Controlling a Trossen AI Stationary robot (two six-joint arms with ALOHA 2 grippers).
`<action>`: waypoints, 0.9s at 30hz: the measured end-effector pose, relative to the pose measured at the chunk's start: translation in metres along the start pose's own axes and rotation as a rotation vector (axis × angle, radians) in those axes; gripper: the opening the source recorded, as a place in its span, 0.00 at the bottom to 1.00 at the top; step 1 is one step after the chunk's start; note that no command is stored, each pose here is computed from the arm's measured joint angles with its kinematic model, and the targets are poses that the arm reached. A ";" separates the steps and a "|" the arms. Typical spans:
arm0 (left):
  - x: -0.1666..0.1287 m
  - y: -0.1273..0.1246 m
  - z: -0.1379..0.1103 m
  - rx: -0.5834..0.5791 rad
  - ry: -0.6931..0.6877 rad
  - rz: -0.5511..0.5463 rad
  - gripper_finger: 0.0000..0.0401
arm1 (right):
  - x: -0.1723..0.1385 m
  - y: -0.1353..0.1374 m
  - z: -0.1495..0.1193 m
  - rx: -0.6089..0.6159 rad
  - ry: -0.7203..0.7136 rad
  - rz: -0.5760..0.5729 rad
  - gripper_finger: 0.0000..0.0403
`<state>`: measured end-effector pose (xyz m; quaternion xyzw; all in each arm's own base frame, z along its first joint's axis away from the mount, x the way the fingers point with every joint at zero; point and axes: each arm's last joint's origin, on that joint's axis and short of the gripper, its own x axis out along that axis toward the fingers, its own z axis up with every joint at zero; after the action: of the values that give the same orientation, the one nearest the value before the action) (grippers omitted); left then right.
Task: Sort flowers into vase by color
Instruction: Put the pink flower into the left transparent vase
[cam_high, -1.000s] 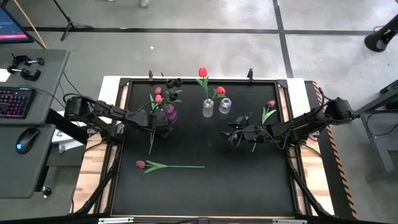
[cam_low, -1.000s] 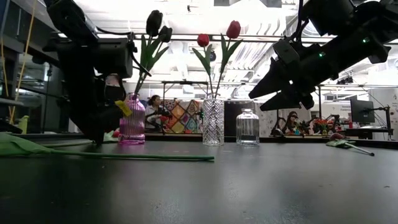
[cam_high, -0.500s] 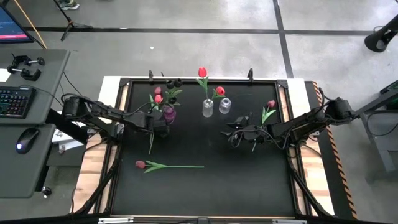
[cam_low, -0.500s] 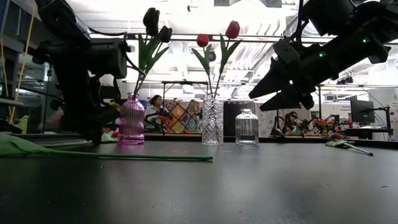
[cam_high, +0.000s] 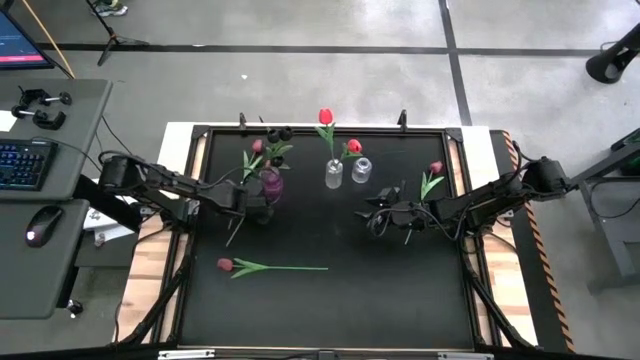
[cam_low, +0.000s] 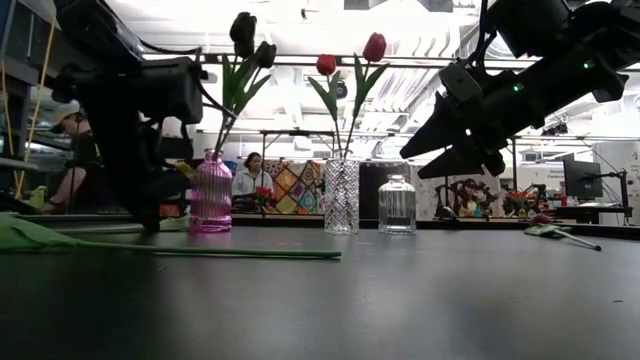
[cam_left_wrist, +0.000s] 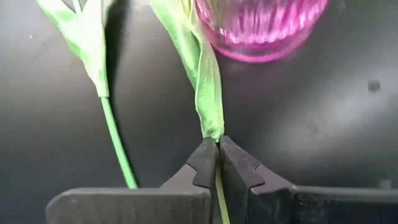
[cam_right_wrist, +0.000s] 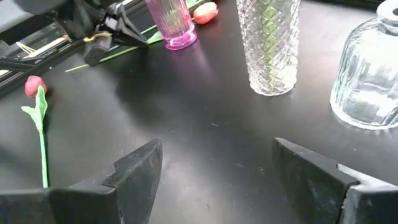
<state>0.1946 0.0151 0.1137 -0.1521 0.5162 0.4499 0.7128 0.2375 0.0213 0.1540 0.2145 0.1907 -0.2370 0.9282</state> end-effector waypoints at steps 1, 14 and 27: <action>-0.003 0.000 -0.002 0.008 -0.002 -0.009 0.01 | 0.000 0.000 0.000 0.000 0.000 0.000 0.71; -0.047 0.029 -0.017 -0.041 -0.078 0.001 0.00 | 0.000 0.000 0.000 0.000 0.000 0.000 0.71; -0.065 0.047 -0.008 -0.149 -0.376 0.076 0.00 | 0.000 0.000 0.000 0.000 0.000 0.001 0.71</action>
<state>0.1485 0.0037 0.1785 -0.0978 0.3447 0.5338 0.7659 0.2375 0.0215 0.1540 0.2146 0.1905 -0.2368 0.9282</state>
